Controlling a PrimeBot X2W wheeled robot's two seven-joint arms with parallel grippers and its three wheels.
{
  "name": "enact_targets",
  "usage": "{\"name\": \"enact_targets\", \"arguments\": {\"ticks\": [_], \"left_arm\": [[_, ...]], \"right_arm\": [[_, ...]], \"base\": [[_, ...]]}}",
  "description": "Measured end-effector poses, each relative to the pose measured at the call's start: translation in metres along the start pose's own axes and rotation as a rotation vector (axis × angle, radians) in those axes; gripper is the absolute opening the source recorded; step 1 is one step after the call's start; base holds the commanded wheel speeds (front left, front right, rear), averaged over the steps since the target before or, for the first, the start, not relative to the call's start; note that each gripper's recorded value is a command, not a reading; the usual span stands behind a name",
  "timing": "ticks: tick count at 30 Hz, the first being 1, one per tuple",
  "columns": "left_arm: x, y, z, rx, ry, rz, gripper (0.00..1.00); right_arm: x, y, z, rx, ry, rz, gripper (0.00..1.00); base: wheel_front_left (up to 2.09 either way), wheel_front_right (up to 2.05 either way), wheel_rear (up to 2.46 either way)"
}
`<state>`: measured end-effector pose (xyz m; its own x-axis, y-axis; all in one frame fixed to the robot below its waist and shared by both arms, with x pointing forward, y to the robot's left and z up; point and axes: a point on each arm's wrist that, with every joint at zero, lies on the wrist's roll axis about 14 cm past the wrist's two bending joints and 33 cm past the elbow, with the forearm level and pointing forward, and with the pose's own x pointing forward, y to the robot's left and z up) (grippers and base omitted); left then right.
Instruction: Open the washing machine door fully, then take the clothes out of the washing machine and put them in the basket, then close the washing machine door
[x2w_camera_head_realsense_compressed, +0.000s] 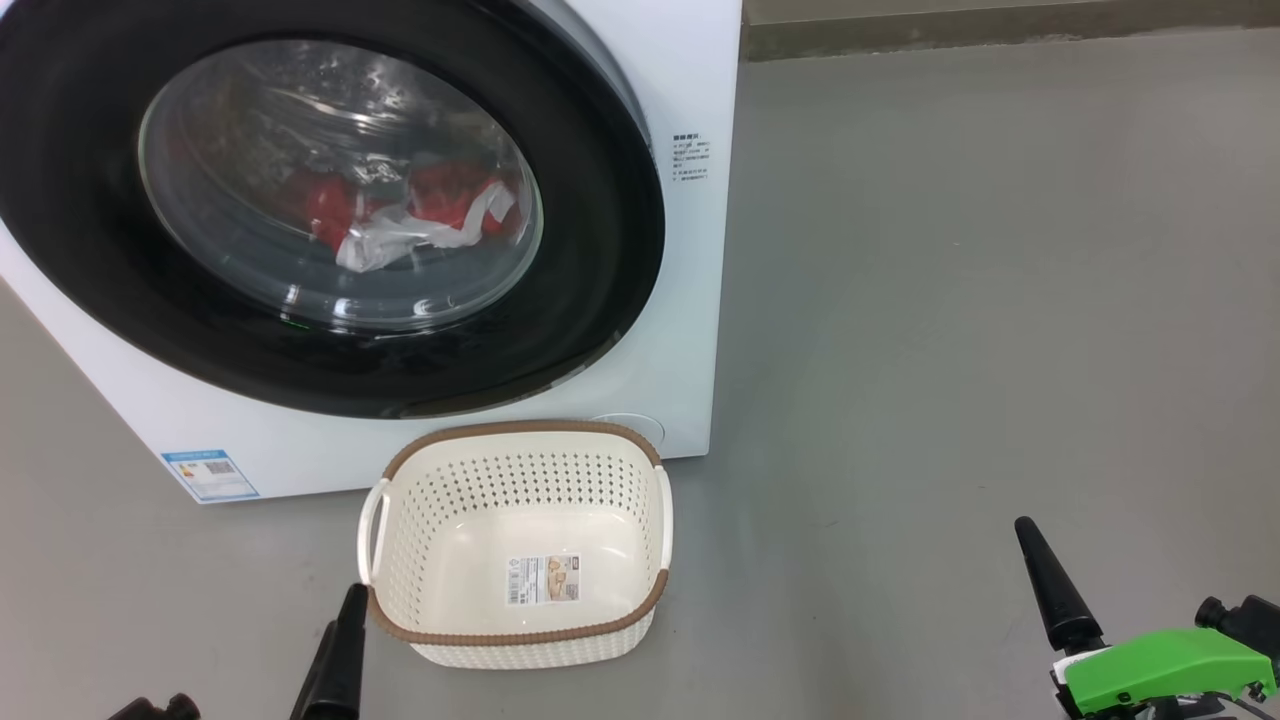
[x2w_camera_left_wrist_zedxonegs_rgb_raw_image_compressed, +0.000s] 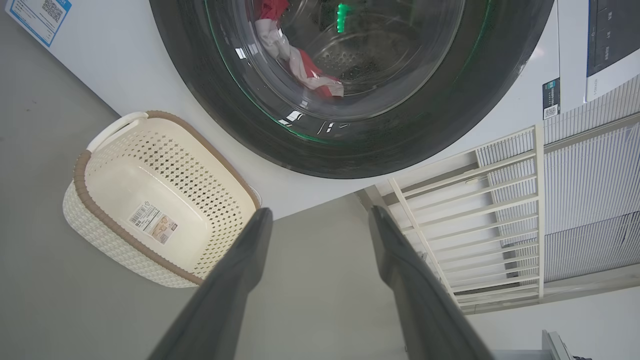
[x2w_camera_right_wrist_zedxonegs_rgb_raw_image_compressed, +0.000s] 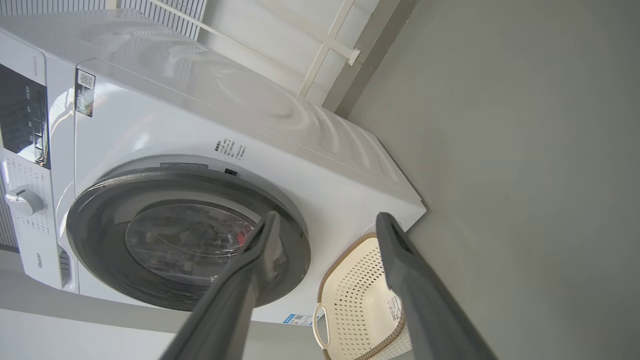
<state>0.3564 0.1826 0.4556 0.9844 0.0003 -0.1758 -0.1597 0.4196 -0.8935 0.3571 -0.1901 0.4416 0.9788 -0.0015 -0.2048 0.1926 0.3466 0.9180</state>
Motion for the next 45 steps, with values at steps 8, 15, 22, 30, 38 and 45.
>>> {"name": "enact_targets", "arguments": {"ticks": [8, 15, 22, 30, 38, 45], "left_arm": [[0.0001, -0.0046, 0.0015, 0.107, -0.013, -0.006, 1.00], [-0.0021, -0.0036, 0.0012, 0.204, -0.016, -0.003, 1.00], [-0.0022, -0.0041, 0.0023, 0.296, -0.025, -0.002, 1.00], [-0.0016, -0.0062, 0.0023, 0.390, -0.034, -0.007, 1.00], [-0.0037, -0.0059, 0.0011, 0.493, -0.043, -0.011, 1.00], [-0.0033, -0.0081, 0.0029, 0.579, -0.056, -0.019, 1.00]], "right_arm": [[-0.0001, -0.0024, -0.0030, -0.104, 0.011, -0.004, 1.00], [0.0008, -0.0027, -0.0041, -0.186, 0.015, -0.001, 1.00], [0.0008, -0.0031, -0.0028, -0.265, 0.014, 0.003, 1.00], [-0.0022, -0.0082, -0.0064, -0.342, 0.024, -0.002, 1.00], [-0.0021, -0.0094, -0.0042, -0.426, 0.023, 0.003, 1.00], [-0.0017, -0.0092, -0.0084, -0.506, 0.036, 0.015, 1.00]], "base": [[0.00, 0.00, 0.00], [0.00, 0.00, 0.00], [0.00, 0.00, 0.00], [0.00, 0.00, 0.00], [0.00, 0.00, 0.00], [0.00, 0.00, 0.00]]}}
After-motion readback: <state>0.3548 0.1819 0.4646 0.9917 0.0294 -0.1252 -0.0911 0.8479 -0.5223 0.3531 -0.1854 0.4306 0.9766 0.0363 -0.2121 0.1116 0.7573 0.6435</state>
